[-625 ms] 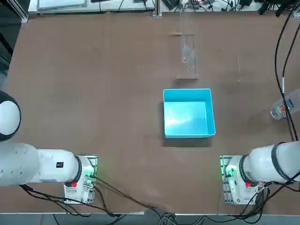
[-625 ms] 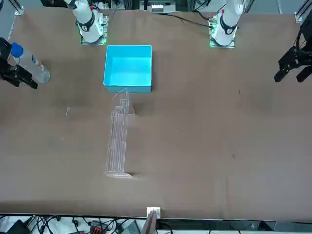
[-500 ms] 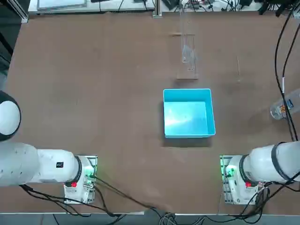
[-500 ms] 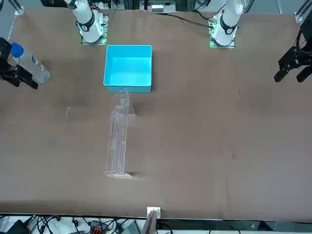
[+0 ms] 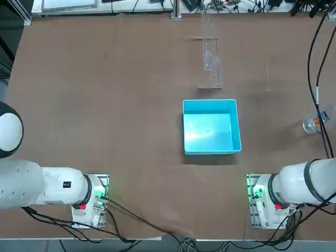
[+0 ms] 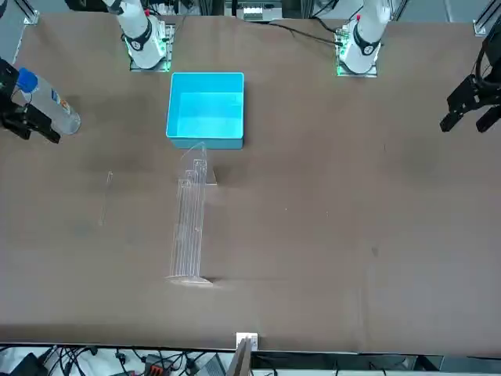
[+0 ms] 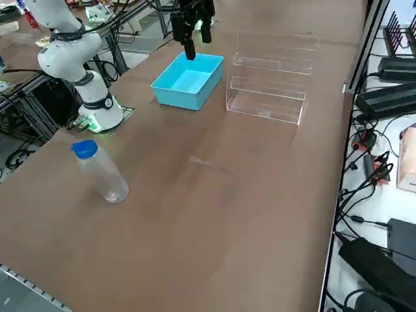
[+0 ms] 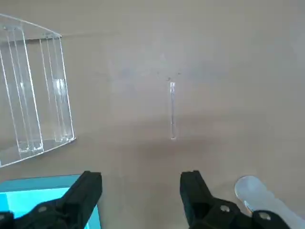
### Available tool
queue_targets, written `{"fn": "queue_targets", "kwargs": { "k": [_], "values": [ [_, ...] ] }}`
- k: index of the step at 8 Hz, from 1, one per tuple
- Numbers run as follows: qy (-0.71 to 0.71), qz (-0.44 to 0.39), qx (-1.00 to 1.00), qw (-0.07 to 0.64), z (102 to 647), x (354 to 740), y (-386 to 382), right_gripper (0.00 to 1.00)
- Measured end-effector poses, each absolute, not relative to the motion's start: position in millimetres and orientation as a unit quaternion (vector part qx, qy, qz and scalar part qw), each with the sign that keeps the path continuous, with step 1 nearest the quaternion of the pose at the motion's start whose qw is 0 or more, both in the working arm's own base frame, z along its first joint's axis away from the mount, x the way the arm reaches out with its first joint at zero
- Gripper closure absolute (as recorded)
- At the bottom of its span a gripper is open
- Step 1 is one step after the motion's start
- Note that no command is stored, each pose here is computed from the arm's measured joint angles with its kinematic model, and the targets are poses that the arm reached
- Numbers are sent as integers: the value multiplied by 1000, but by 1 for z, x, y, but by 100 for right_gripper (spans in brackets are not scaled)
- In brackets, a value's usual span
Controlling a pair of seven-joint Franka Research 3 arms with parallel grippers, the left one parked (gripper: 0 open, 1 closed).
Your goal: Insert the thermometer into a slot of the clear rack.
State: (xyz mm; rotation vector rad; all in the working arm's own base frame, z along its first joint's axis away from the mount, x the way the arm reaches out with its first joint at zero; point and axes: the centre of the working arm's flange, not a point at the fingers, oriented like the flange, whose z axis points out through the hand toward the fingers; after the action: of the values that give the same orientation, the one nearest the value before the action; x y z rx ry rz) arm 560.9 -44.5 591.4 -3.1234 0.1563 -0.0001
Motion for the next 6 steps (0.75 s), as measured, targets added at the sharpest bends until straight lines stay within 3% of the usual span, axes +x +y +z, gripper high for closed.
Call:
{"fn": "queue_targets", "kwargs": {
  "k": [2,6],
  "values": [
    [28,5,-1000,2,557,574,-48,0],
    [16,-4,-1000,-4,405,596,-73,0]
  ]
}}
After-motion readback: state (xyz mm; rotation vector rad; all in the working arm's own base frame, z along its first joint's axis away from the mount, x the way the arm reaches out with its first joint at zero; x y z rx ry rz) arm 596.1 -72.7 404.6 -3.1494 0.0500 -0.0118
